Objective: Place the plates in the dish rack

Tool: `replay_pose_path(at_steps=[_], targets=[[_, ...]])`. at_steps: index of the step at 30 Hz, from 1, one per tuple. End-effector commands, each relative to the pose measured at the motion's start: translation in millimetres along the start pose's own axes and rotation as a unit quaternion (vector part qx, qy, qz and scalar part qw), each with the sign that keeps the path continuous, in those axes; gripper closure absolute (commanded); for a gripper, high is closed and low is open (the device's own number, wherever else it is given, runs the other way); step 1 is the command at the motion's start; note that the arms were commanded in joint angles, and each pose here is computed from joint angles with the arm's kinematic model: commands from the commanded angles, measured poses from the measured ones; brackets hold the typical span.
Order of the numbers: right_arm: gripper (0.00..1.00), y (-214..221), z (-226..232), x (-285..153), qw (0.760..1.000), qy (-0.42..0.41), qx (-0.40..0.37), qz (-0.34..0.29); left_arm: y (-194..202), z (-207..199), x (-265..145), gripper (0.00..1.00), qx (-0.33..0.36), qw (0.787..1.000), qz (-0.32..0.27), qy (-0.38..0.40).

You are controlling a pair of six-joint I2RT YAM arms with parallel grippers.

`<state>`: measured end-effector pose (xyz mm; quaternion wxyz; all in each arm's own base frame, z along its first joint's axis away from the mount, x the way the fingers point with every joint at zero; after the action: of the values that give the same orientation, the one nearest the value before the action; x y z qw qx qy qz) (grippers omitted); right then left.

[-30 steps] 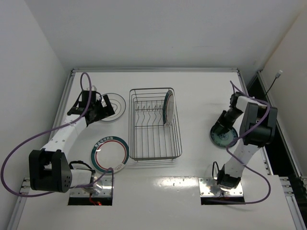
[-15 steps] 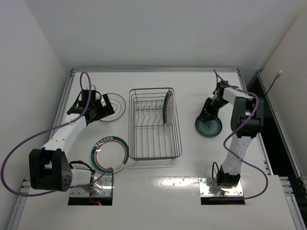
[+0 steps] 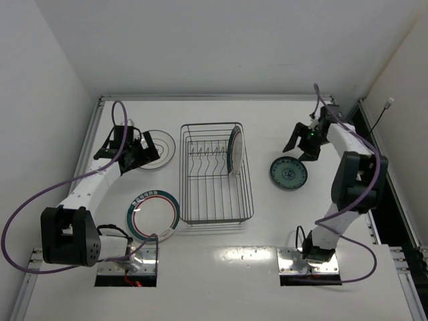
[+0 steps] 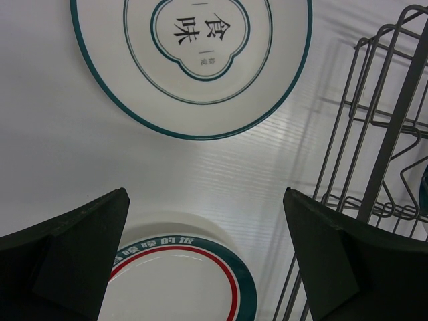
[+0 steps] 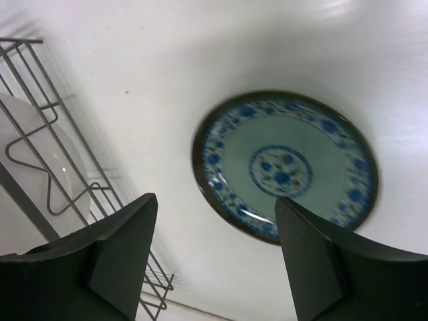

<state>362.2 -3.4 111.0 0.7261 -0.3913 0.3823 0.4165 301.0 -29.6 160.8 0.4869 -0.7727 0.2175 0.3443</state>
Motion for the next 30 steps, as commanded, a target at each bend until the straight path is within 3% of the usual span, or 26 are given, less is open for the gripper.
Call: replay_pose_path(at_steps=[1, 6, 11, 18, 30], targets=[[0.31, 9, -35, -10, 0.999, 0.002, 0.047, -0.022, -13, -4, -3, 0.0, -0.007, 1.0, -0.014, 0.005], [0.34, 29, -73, -5, 0.994, 0.057, 0.091, 0.021, -13, -4, -3, 0.0, -0.007, 1.0, -0.014, 0.005], [0.37, 34, -96, -19, 0.989, 0.082, 0.123, 0.008, -14, -5, -2, 0.0, -0.007, 1.0, -0.018, 0.007], [0.41, 44, -100, 6, 0.986, 0.047, 0.152, 0.058, -13, -4, 0, 0.0, -0.007, 1.0, -0.014, 0.005], [0.7, 73, -95, 35, 0.981, -0.002, 0.168, 0.092, -13, -5, 0, 0.0, -0.007, 1.0, -0.012, 0.009]])
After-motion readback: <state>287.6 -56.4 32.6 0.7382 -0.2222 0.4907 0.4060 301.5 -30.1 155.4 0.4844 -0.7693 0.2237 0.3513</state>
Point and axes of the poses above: each gripper's point midway between its finger pads, its own x axis out along the fingers, its own z axis along the line the jaws close on, y = z × x, the point moved 5 cm from there along -x, back along the fingers, and after that the axes turned 2 degrees about -x, right-handed, at the moved point
